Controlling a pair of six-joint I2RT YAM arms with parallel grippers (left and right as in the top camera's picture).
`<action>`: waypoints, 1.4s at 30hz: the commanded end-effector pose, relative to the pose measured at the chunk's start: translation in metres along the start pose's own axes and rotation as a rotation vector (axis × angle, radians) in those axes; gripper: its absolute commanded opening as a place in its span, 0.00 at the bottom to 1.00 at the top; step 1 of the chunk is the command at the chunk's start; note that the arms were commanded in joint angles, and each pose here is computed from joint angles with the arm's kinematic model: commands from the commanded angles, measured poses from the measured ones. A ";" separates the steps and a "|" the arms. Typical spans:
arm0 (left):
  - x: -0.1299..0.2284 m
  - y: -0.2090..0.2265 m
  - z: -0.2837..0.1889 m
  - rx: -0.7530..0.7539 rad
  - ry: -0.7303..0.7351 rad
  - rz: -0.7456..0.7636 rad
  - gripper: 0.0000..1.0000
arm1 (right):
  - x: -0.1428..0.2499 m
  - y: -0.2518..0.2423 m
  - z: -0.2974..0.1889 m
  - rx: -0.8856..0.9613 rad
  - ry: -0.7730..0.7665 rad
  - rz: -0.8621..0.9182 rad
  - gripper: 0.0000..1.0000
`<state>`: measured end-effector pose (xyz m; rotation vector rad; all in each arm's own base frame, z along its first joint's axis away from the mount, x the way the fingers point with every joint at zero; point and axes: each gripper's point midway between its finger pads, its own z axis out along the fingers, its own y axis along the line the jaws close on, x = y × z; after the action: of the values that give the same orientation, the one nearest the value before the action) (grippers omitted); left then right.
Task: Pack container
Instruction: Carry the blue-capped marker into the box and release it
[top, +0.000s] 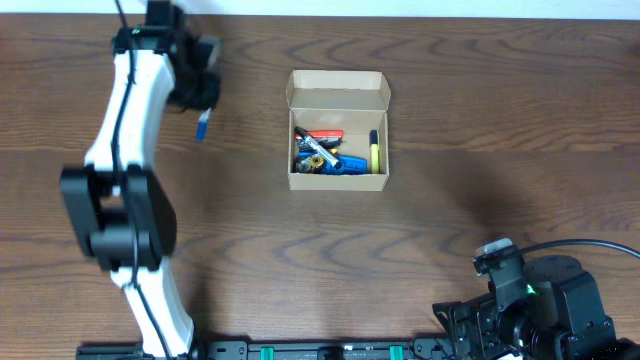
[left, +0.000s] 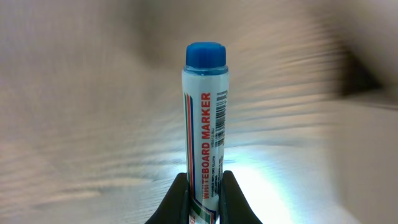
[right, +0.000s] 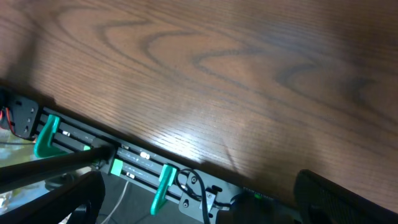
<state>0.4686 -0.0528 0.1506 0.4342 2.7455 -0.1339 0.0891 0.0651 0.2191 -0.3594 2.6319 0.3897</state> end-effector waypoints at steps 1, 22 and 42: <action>-0.025 -0.055 -0.058 -0.001 -0.143 0.305 0.05 | 0.001 0.001 0.000 -0.007 0.002 0.004 0.99; 0.045 -0.241 0.012 0.267 0.071 1.310 0.06 | 0.001 0.001 0.000 -0.007 0.002 0.004 0.99; 0.042 -0.245 0.031 0.263 0.099 1.101 0.66 | 0.001 0.001 0.000 -0.007 0.002 0.004 0.99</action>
<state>0.3652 -0.2796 0.1090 2.0567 2.0725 -0.1585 0.0892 0.0651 0.2191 -0.3594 2.6323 0.3896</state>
